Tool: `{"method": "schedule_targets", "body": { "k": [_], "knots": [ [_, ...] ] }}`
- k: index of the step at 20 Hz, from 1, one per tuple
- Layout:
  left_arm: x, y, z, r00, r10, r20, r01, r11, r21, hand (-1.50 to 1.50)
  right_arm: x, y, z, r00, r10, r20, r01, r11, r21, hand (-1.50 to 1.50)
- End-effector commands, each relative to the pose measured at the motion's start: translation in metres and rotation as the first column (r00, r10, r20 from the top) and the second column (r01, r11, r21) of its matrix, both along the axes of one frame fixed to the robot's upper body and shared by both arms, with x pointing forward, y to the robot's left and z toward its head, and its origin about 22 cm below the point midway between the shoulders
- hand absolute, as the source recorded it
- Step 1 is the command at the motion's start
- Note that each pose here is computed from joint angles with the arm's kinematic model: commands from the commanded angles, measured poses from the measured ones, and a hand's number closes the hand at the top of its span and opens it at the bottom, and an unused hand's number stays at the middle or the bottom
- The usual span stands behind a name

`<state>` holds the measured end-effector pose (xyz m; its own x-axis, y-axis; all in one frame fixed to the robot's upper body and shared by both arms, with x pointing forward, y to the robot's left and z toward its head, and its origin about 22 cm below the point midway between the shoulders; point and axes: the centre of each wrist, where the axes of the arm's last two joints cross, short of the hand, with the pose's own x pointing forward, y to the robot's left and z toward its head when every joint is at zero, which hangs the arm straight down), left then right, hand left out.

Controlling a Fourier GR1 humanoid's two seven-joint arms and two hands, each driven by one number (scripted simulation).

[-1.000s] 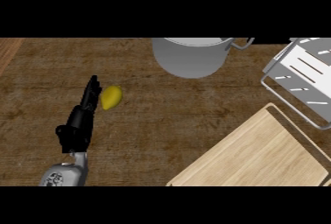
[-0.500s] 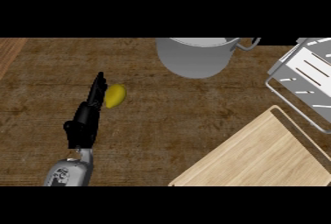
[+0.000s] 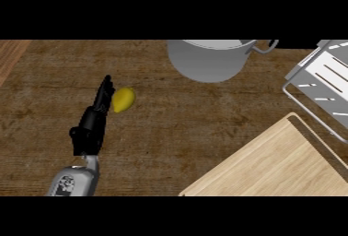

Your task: Pick the cupcake from the tray and place it in the tiered basket

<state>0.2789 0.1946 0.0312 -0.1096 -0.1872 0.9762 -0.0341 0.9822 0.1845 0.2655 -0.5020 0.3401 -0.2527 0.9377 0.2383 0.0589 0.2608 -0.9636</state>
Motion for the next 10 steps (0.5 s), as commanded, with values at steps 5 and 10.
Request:
{"method": "schedule_targets", "body": {
  "k": [5,10],
  "knots": [
    [-0.009,0.010,-0.002,1.000,-0.018,-0.002,0.018,1.000,0.002,0.00,0.051,0.019,-0.025,0.999,-0.017,0.037,0.019,0.997,-0.071,1.50],
    [0.013,0.008,0.011,1.000,-0.011,-0.002,0.011,1.000,-0.007,0.00,0.070,0.008,-0.041,0.999,-0.026,0.031,0.028,0.996,-0.085,1.50]
  ]
}}
